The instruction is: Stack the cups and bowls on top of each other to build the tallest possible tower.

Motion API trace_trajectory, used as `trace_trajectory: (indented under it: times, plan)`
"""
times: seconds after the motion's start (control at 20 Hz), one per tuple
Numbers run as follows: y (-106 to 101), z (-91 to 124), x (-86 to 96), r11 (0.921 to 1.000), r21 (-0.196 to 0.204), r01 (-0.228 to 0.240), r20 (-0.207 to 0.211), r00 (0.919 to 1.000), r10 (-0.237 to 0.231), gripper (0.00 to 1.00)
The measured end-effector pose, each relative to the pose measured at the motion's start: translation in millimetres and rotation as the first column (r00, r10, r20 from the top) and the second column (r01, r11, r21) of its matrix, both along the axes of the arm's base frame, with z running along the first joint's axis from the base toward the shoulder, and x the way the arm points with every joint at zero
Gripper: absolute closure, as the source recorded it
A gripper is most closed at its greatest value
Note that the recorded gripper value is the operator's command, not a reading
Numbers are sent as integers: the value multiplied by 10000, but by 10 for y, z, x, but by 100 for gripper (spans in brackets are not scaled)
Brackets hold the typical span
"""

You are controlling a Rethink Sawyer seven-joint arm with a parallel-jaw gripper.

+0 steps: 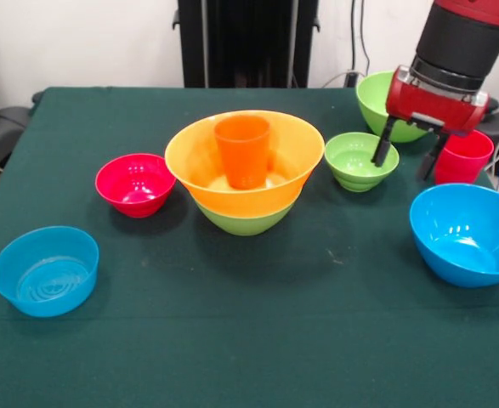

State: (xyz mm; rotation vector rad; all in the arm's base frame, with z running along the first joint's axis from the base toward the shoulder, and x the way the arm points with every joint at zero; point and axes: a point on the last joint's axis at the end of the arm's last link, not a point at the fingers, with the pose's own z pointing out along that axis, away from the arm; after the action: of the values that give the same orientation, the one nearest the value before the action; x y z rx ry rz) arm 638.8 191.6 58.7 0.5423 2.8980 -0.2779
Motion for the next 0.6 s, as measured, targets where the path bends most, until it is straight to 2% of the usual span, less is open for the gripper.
trace_trajectory:
  times: [0.15,0.25,0.45,0.6]
  plan:
    - [-4,-89,-102,9993,-379,-28,-129,9999,23,0]
    - [8,-116,-138,9988,-491,1,-144,9999,-8,0]
    - [62,-167,-193,9986,-500,157,-42,9999,-159,0]
    - [116,-202,-243,9987,-401,313,192,9993,-306,0]
